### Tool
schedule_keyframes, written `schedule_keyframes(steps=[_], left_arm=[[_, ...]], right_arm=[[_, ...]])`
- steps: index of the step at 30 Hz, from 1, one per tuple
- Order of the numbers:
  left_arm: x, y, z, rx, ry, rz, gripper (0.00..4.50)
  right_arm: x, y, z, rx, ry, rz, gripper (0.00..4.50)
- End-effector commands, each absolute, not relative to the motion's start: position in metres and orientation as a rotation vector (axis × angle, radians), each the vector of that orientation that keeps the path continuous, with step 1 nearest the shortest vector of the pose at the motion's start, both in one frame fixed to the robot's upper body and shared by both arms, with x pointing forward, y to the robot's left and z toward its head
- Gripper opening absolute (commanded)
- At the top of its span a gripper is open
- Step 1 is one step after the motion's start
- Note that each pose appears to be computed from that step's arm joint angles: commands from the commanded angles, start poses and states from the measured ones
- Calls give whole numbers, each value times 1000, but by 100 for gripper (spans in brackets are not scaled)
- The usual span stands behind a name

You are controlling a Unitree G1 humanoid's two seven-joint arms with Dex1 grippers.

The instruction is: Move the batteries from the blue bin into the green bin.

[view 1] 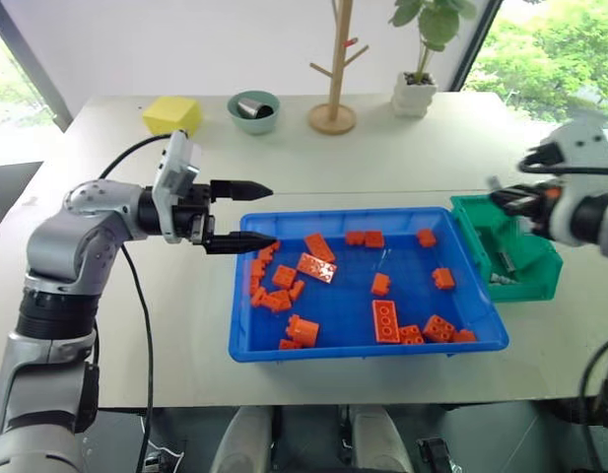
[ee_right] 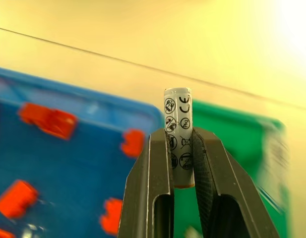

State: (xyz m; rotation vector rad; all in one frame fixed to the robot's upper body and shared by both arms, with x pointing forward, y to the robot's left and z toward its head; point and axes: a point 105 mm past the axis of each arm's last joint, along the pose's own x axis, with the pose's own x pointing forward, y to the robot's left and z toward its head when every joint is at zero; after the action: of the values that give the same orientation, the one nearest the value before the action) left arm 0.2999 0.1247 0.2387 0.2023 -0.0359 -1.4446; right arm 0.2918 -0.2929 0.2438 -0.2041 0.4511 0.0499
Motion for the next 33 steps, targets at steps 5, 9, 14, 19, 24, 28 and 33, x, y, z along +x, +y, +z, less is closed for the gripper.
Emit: schedule_keyframes(steps=[5, 9, 14, 19, 24, 28, 33], left_arm=[[301, 126, 249, 236, -68, -1451, 450], [303, 125, 251, 240, -70, -1454, 450], [301, 122, 251, 236, -73, -1457, 450], [300, 133, 241, 231, -27, -1437, 450], [299, 148, 237, 240, 15, -1413, 450], [294, 159, 234, 239, 52, -1407, 450], [292, 168, 234, 237, 66, -1393, 450]], right_arm=[[295, -308, 230, -79, 426, 31, 246], [300, -311, 228, -94, 418, 19, 444], [299, -328, 240, -151, 367, -14, 448], [282, -309, 242, -343, 330, 289, 448], [252, -312, 230, -510, 323, 525, 448], [226, -322, 222, -483, 354, 633, 448], [210, -318, 223, -453, 363, 707, 448]])
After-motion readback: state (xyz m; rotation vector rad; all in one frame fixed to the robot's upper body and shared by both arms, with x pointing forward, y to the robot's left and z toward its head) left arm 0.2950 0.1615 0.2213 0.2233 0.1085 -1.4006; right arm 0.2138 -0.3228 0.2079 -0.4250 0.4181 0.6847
